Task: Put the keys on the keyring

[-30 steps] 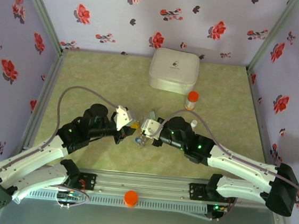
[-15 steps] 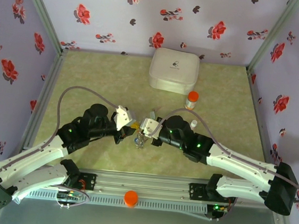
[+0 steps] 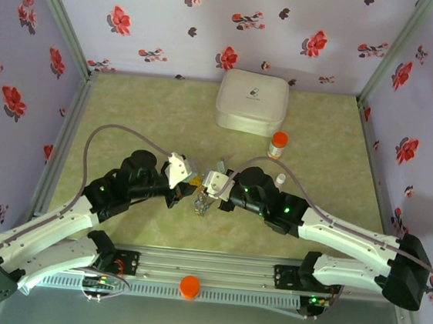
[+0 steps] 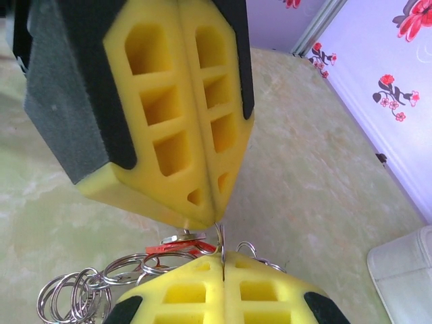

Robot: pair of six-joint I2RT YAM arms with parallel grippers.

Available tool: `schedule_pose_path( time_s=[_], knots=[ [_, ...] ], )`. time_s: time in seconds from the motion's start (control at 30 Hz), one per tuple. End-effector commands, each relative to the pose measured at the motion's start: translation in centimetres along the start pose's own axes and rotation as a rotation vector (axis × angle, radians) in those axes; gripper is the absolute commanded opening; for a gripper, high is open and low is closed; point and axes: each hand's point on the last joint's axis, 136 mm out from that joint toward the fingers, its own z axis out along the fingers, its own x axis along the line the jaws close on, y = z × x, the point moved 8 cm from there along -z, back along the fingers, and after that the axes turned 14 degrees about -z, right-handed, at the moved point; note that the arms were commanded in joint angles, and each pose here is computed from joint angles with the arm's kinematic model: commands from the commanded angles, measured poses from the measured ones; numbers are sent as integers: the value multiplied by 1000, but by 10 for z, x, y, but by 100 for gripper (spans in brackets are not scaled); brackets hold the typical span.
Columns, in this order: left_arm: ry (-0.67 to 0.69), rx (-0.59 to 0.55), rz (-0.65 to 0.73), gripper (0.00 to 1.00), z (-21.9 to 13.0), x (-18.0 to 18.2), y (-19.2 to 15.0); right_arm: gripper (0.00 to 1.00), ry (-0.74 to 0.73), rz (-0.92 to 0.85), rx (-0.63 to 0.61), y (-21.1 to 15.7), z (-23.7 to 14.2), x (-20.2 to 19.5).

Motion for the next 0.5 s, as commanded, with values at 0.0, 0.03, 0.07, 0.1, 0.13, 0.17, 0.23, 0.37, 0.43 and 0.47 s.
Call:
schedule_pose_path(
  time_s=[0.0, 0.03, 0.07, 0.1, 0.13, 0.17, 0.23, 0.37, 0.43, 0.47],
  knots=[
    [54, -34, 33, 0, 1, 4, 7, 0, -7, -7, -88, 18, -9, -6],
    [63, -49, 31, 0, 0, 4, 8, 0, -3, -9, -87, 17, -8, -6],
    [66, -62, 35, 0, 0, 4, 10, 0, 0, -9, -88, 17, -9, -5],
    [73, -66, 38, 0, 0, 5, 11, 0, 2, -9, -86, 17, -9, -5],
    [81, -66, 43, 0, -1, 5, 13, 0, 1, -8, -87, 17, -9, -5],
    [90, -56, 46, 0, 0, 6, 11, 0, 0, -6, -88, 17, -9, -5],
    [116, -34, 45, 0, 1, 9, 8, 0, -3, 0, -95, 18, -10, -6],
    [144, -21, 30, 0, 3, 13, 5, 0, -1, 4, -98, 18, -12, -5],
    [152, -22, 20, 0, 4, 14, 4, 0, -5, 6, -99, 18, -13, -5],
    [152, -20, 18, 0, 4, 14, 4, 0, -2, 7, -98, 17, -13, -5]
  ],
)
